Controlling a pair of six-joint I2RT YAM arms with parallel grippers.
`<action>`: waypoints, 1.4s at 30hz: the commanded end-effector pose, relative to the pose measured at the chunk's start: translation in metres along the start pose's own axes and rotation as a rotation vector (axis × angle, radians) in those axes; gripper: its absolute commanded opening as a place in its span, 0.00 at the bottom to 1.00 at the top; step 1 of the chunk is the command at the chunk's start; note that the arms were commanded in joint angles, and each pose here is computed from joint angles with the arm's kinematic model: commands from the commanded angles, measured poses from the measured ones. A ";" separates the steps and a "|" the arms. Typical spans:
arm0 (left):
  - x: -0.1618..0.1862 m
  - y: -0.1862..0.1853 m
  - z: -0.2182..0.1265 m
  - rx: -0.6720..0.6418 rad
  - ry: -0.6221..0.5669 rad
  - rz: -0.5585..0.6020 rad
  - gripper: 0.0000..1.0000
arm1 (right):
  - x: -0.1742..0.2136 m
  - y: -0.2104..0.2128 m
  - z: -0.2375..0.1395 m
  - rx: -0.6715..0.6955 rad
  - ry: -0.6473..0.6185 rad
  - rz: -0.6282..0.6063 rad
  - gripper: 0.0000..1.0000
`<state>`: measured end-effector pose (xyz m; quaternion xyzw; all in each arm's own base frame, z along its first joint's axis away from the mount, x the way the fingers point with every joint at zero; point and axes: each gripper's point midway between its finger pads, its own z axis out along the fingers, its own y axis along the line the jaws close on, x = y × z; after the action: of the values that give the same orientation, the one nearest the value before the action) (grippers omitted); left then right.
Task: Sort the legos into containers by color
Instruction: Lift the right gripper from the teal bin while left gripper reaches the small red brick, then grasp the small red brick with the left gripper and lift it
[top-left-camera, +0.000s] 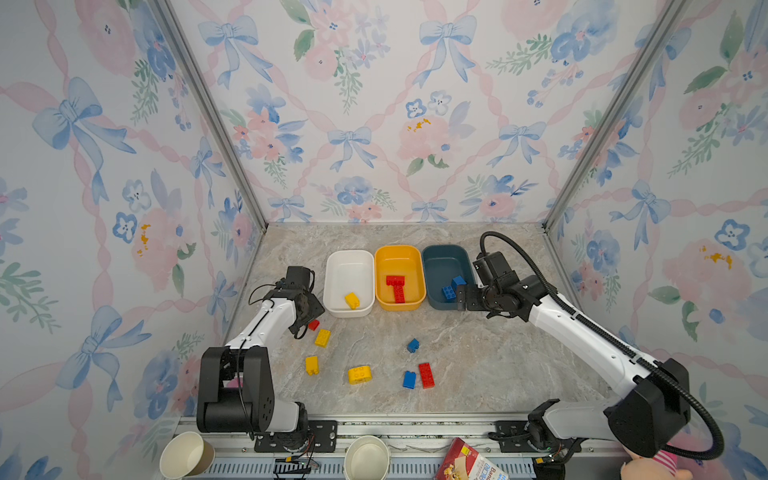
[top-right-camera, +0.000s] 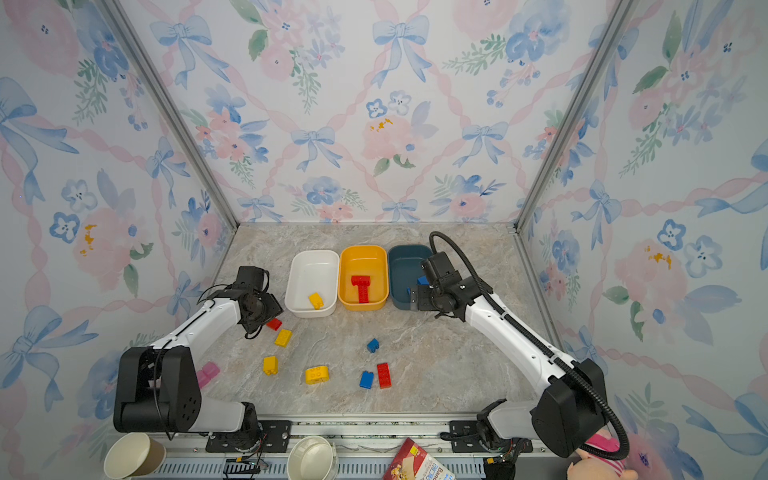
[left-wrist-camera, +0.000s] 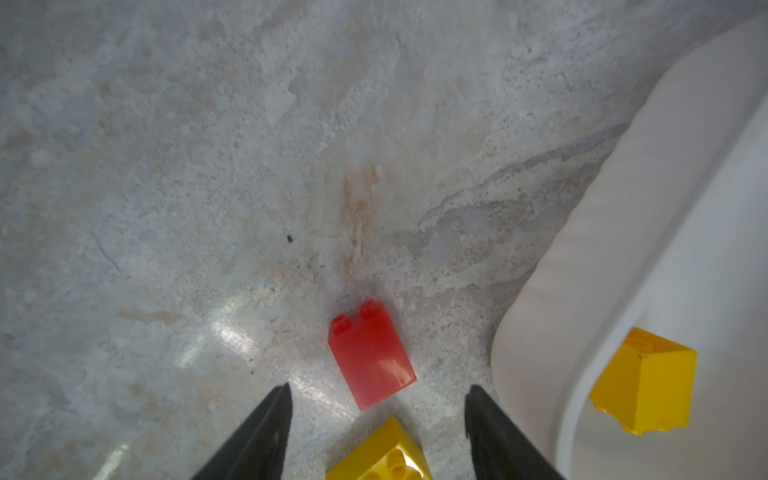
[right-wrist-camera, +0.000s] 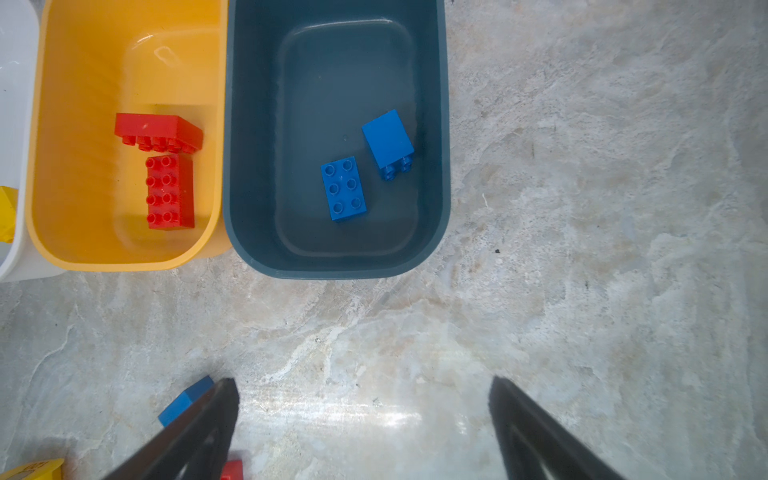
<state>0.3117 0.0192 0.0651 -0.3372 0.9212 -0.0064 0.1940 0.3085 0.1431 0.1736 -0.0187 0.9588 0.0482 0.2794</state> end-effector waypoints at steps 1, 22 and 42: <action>0.001 0.008 0.007 -0.047 0.020 -0.026 0.68 | 0.007 -0.006 -0.004 0.005 0.012 0.015 0.97; 0.012 0.010 0.041 -0.083 0.067 -0.070 0.63 | 0.008 -0.008 -0.005 -0.005 0.013 0.036 0.98; 0.023 0.021 0.045 -0.099 0.066 -0.072 0.40 | 0.010 -0.006 -0.004 -0.008 0.022 0.044 0.98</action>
<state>0.3129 0.0245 0.0214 -0.3725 0.9130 0.0148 0.1656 0.3036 0.1389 0.1728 -0.0041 0.9596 0.0577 0.2752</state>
